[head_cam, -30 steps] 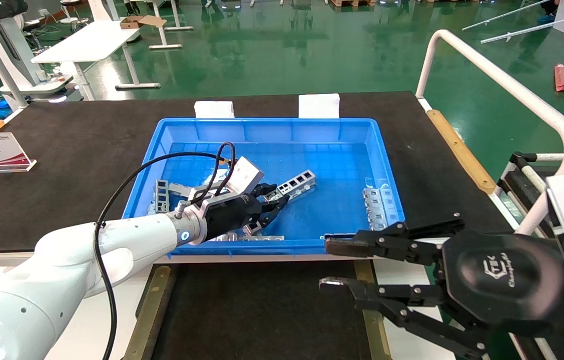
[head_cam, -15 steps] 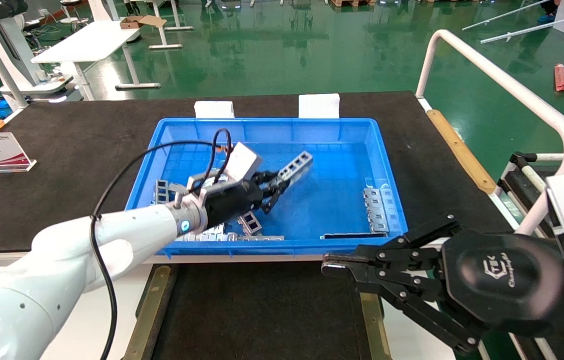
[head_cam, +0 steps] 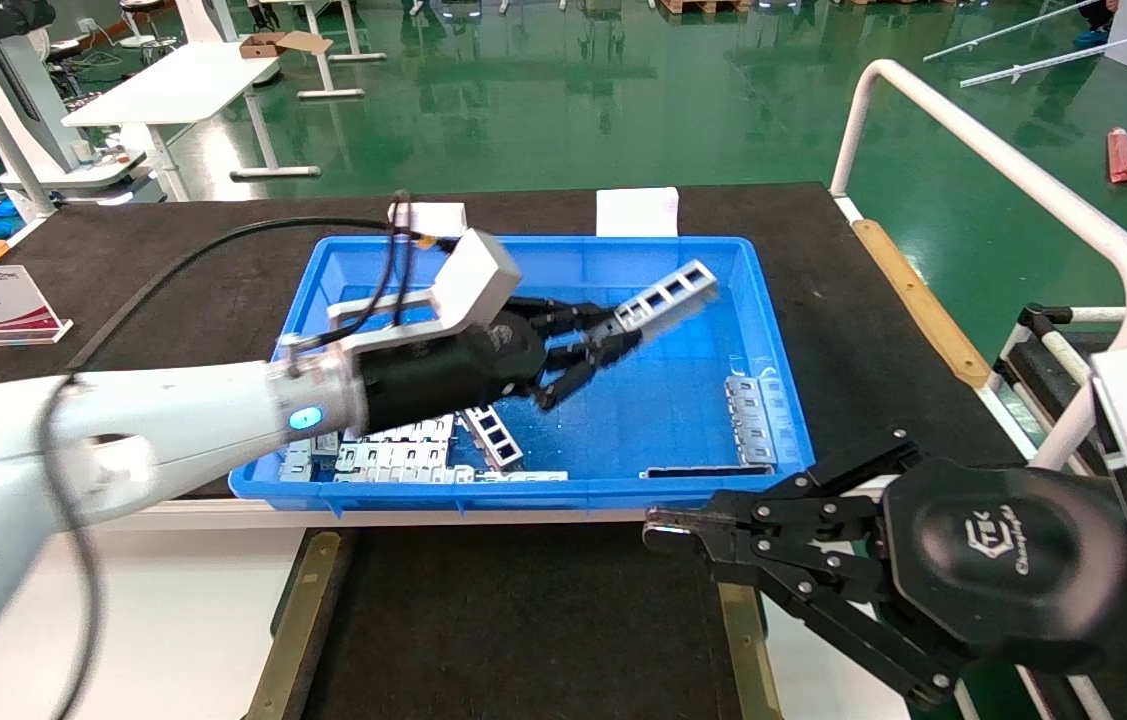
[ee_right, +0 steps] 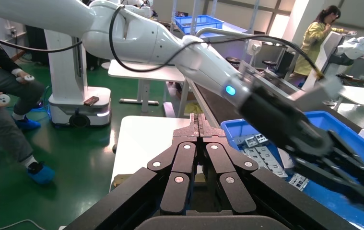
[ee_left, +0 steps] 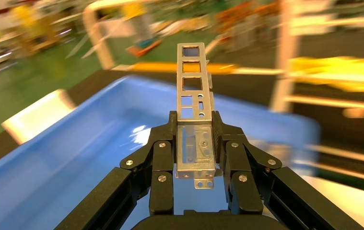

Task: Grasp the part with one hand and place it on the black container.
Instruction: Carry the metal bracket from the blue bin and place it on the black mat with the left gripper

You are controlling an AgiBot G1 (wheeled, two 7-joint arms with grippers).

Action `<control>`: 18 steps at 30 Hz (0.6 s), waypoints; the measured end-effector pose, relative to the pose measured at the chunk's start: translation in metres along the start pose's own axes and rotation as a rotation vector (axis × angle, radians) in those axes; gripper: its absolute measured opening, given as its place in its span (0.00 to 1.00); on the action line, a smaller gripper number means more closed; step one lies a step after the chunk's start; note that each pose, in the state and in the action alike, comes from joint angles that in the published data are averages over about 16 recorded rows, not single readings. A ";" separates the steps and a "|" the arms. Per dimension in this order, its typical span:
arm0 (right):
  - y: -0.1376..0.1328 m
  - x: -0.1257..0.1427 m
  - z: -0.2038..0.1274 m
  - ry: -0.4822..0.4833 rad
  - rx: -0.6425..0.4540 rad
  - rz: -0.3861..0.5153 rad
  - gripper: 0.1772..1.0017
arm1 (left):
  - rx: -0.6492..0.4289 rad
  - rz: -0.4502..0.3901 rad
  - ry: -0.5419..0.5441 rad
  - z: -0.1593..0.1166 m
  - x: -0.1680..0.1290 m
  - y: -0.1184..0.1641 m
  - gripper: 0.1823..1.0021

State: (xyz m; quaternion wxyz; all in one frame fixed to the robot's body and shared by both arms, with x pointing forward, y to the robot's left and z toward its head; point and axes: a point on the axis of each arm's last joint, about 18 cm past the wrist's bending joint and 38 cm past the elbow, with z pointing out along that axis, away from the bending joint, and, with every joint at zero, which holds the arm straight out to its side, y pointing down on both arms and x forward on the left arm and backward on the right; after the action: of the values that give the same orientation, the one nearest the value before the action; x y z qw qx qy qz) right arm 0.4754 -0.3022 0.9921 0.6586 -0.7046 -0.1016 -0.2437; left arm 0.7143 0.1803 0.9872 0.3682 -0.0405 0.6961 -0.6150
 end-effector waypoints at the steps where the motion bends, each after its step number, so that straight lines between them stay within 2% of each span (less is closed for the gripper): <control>1: 0.000 0.000 0.000 0.000 0.000 0.000 0.02 | 0.012 0.001 0.027 -0.006 0.003 -0.002 0.17; 10: 0.000 0.000 0.000 0.000 0.000 0.000 0.02 | 0.065 -0.019 0.194 -0.058 0.024 -0.003 0.17; 18: 0.000 0.000 0.000 0.000 0.000 0.000 0.02 | 0.053 -0.092 0.287 -0.099 0.053 0.020 0.17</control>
State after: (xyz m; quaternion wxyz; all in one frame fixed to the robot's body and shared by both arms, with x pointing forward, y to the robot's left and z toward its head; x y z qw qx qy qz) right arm 0.4754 -0.3022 0.9921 0.6586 -0.7046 -0.1016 -0.2437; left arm 0.6280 0.2399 0.9417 0.2375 0.0256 0.7224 -0.6489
